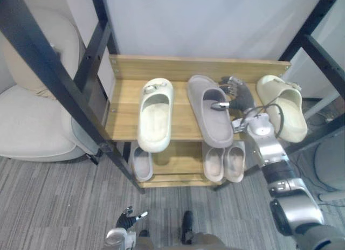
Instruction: Organize the slippers on the shoe rack
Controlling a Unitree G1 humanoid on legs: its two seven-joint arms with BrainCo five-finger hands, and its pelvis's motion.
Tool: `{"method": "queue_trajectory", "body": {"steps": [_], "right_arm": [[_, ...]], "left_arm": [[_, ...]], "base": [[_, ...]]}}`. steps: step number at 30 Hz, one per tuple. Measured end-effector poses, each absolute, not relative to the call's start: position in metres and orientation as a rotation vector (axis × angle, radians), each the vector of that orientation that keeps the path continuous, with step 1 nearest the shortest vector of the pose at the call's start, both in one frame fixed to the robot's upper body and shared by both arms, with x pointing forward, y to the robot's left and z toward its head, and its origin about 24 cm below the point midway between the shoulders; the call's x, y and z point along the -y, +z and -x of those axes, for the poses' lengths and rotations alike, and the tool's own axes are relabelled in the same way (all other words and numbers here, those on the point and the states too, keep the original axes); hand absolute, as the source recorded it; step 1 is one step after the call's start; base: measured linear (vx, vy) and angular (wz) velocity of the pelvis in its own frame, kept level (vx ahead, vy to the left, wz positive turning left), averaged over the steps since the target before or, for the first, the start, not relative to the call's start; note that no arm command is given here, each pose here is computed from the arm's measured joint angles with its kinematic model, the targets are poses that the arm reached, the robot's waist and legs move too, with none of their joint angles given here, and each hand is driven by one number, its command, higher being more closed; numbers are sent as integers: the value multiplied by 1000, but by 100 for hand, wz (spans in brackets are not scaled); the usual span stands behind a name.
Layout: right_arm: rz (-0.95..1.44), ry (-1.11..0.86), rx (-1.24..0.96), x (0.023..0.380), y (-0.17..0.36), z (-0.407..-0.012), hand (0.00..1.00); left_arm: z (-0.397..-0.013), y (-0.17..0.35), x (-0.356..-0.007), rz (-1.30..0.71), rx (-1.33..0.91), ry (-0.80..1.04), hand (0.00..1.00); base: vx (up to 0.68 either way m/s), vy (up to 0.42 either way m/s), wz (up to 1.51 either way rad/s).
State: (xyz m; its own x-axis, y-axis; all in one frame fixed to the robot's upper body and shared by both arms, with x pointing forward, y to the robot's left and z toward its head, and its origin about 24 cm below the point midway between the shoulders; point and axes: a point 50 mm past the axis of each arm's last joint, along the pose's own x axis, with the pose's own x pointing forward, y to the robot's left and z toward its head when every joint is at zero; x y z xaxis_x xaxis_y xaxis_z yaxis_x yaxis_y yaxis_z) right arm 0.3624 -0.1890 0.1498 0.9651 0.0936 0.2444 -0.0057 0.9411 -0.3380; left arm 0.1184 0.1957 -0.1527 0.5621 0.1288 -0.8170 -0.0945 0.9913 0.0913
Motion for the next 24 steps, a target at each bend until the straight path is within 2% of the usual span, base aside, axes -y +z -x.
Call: {"method": "queue_trajectory", "body": {"steps": [9,24], "right_arm": [[335,57,289,188,153,-361,100],[188,85,333,166,129,-324,100]], "left_arm": [[-119,-152,-196,-39,-963,133,0],[-120,-152,-196,-47,-961,128,0]], "base": [[4,3,-1],[38,29,4]]}}
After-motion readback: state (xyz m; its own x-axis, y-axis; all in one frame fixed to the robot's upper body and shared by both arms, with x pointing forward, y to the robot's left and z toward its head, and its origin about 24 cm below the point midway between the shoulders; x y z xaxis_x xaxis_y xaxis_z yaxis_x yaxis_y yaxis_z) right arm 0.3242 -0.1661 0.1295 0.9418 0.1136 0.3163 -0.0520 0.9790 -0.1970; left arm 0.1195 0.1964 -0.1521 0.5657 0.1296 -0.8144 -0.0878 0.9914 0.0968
